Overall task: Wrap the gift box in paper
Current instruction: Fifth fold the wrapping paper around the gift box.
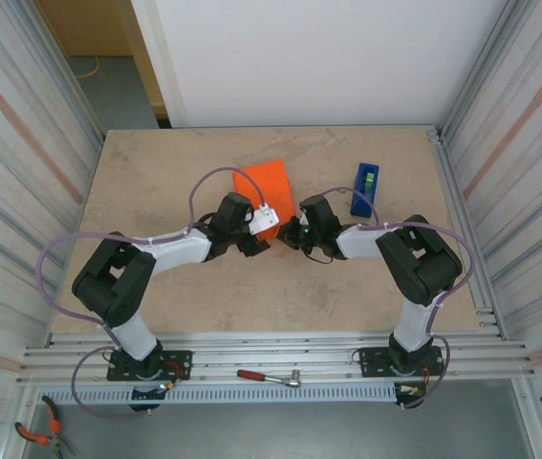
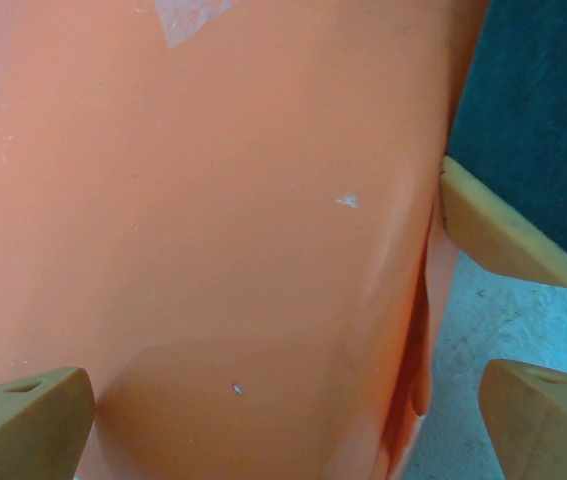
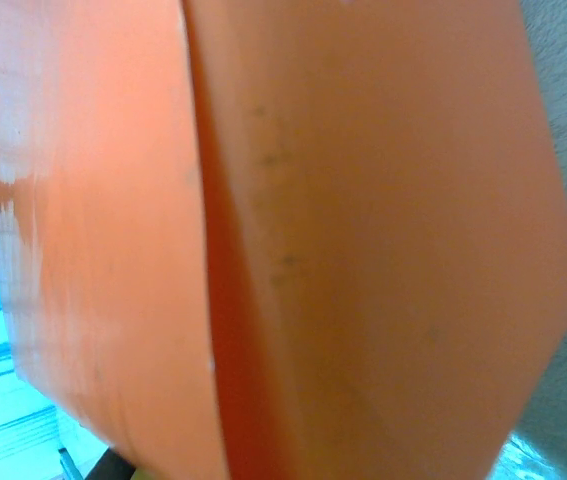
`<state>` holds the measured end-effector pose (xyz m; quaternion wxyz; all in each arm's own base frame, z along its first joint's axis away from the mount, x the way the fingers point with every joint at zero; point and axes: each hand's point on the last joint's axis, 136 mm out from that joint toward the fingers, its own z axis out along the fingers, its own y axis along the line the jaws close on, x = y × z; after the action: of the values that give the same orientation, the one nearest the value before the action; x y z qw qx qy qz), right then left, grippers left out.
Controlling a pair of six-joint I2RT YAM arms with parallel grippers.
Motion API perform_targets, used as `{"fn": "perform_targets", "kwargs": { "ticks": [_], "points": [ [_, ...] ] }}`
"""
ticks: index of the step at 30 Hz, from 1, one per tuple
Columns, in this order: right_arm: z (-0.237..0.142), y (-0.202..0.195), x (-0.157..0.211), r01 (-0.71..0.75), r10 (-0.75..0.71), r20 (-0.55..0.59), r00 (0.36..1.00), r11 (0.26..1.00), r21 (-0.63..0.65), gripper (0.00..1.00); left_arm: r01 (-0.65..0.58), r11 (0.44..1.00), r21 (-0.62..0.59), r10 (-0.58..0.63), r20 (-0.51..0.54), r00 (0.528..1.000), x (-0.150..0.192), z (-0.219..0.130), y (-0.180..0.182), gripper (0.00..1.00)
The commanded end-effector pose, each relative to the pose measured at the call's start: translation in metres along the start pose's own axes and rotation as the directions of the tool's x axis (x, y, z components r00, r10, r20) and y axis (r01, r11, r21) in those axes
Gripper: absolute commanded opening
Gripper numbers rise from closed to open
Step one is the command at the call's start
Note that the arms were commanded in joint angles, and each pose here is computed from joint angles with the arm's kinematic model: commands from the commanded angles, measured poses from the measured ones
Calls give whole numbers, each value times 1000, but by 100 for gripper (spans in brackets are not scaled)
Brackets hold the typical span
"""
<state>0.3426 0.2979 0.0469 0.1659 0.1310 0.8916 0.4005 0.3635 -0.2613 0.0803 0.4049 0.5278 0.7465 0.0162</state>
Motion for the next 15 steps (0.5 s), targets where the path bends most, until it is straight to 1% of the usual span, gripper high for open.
{"fn": "perform_targets", "kwargs": {
  "ticks": [1, 5, 15],
  "points": [
    [3, 5, -6, 27, -28, -2, 1000, 1000, -12, 0, -27, 998, -54, 27, -7, 1000, 0, 5, 6, 99],
    [3, 4, -5, 26, -27, -5, 1000, 1000, -10, 0, -30, 997, -72, 27, -34, 999, 4, 9, 9, 97],
    [1, 6, -7, 26, -26, -3, 1000, 1000, -13, 0, -39, 999, -30, 37, -79, 996, 8, 16, 4, 81]
  ]
}}
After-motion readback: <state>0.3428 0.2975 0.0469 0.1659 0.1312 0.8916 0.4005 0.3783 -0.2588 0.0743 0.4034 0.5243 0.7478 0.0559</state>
